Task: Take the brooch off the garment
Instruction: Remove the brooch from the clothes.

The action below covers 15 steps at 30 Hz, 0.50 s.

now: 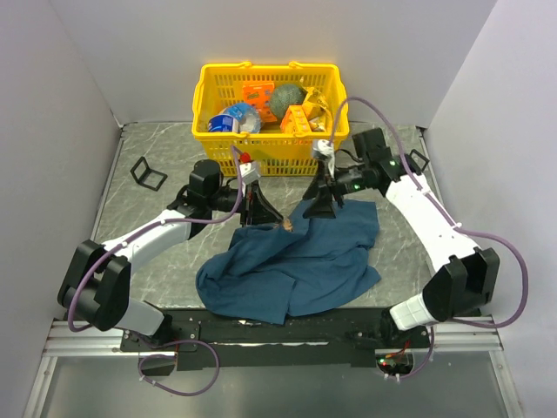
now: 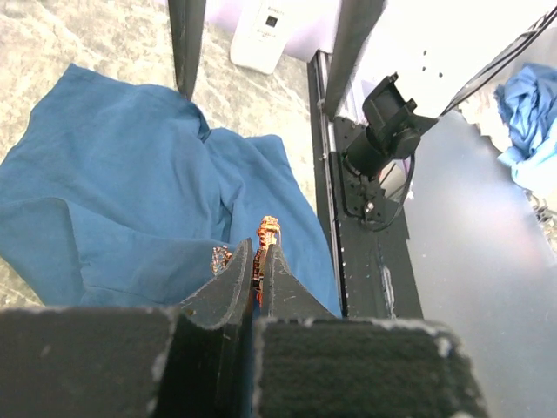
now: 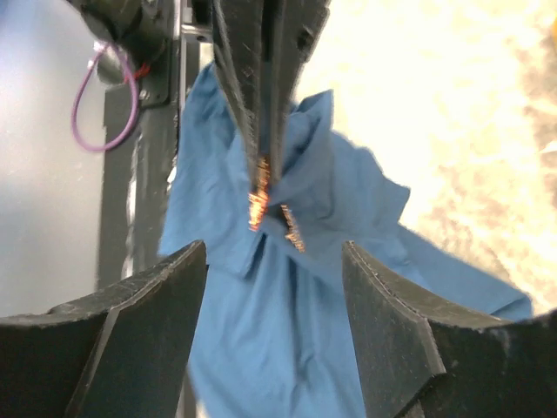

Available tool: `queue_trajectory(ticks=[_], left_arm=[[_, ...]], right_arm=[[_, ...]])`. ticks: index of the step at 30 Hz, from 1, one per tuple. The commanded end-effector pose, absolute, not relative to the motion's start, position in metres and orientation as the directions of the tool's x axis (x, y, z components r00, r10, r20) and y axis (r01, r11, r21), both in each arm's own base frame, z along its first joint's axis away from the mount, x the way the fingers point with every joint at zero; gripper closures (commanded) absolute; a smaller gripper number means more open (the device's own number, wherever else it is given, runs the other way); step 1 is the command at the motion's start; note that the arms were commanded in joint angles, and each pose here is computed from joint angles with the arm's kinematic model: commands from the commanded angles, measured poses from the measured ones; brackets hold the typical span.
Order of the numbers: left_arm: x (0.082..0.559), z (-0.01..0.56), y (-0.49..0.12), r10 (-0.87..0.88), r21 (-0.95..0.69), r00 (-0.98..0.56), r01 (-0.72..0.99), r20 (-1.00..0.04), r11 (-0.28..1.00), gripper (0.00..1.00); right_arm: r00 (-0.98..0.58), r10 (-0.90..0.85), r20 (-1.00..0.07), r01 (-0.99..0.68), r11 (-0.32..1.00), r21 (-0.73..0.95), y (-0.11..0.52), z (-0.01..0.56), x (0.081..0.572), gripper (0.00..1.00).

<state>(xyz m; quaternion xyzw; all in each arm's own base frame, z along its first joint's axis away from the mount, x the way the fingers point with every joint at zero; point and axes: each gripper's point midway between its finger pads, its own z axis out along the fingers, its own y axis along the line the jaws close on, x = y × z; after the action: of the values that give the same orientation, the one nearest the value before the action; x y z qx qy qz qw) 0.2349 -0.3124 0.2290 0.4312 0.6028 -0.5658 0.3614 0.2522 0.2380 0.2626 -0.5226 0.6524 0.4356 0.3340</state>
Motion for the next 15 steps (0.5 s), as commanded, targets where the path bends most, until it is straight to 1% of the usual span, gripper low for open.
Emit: queue_trajectory(ticks=[1,3,5,6,10,13,15], left_arm=[[0.234,0.264,-0.317,0.044,-0.308,-0.306,0.949,-0.951,-0.067,0.99],[0.235,0.271,-0.319,0.031,-0.302,-0.301,0.951,-0.953,-0.071,0.99],[0.237,0.277,-0.320,0.022,-0.292,-0.292,0.954,-0.956,-0.070,0.99],[0.238,0.279,-0.320,0.019,-0.291,-0.291,0.954,-0.957,-0.069,0.99],[0.240,0.284,-0.321,0.009,-0.284,-0.284,0.956,-0.959,-0.069,0.99],[0.240,0.283,-0.320,0.005,-0.283,-0.283,0.957,-0.959,-0.063,0.99],[0.241,0.282,-0.321,0.004,-0.282,-0.282,0.958,-0.959,-0.055,0.99]], right_arm=[[-0.147,-0.205,-0.968,-0.989,0.013,0.147,0.245,0.263,0.262,0.30],[-0.121,-0.175,-0.977,-0.993,0.022,0.119,0.247,0.261,0.265,0.31],[-0.141,-0.147,-0.979,-0.990,0.050,0.135,0.251,0.255,0.275,0.31],[-0.186,-0.145,-0.972,-0.981,0.088,0.174,0.252,0.252,0.281,0.32],[-0.215,-0.186,-0.959,-0.964,0.195,0.178,0.254,0.231,0.309,0.35],[-0.244,-0.214,-0.946,-0.956,0.217,0.198,0.258,0.212,0.312,0.36],[-0.249,-0.212,-0.945,-0.958,0.197,0.208,0.265,0.209,0.306,0.37]])
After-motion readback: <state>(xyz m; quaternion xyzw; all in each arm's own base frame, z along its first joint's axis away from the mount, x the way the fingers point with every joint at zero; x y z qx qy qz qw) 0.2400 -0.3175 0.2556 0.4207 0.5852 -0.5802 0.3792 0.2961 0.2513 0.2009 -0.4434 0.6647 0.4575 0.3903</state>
